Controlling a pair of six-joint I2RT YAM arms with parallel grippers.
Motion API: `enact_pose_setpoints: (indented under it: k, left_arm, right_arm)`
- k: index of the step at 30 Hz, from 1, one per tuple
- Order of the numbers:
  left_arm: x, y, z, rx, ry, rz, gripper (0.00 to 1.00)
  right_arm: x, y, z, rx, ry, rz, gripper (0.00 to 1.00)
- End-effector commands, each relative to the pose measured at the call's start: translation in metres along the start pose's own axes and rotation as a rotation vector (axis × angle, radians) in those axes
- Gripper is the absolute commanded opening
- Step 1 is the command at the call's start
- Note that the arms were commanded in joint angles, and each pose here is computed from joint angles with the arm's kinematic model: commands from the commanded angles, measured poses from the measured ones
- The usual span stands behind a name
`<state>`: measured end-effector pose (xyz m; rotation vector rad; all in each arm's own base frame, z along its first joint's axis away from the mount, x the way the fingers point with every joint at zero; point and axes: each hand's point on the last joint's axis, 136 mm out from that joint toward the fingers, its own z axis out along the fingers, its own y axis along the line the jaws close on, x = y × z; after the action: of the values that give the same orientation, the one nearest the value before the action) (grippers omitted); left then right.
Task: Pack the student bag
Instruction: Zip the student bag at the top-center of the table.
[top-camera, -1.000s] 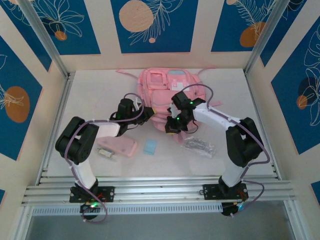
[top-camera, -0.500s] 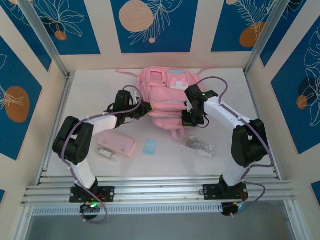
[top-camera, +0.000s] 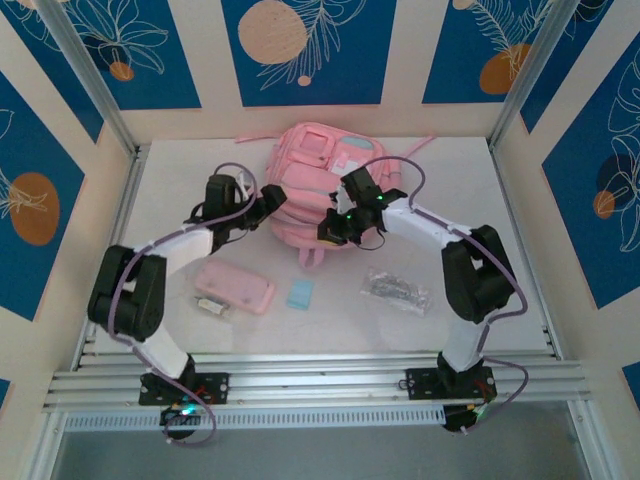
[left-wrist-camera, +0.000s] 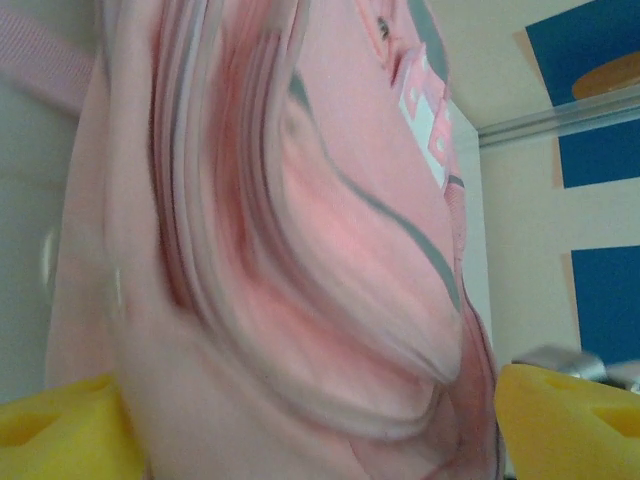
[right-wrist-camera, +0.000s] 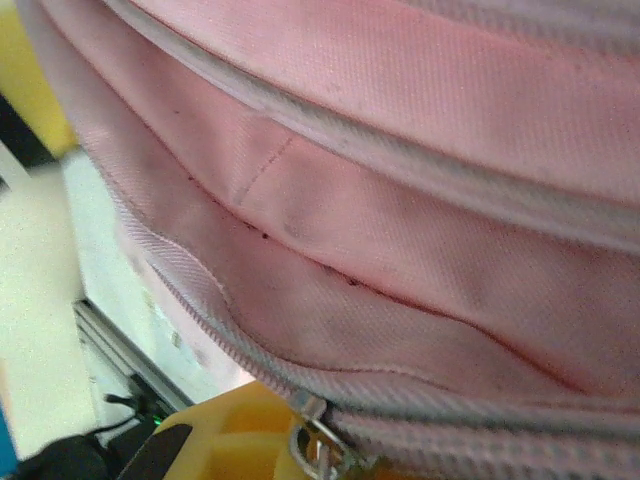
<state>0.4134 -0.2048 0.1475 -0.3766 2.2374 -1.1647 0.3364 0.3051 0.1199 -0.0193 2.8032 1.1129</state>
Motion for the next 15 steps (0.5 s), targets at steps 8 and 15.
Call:
enact_pose_setpoints:
  k: [8,15]
  left_arm:
    - [0.036,0.004,-0.008,0.043,-0.04,-0.146,0.86]
    - [0.04,0.014,0.02,0.056,-0.076,-0.208,0.44]
  right_arm:
    - [-0.024,0.096,0.009,-0.3,-0.029,-0.028,0.0]
    - [0.008,0.1,0.009,-0.35,0.055,0.015,0.0]
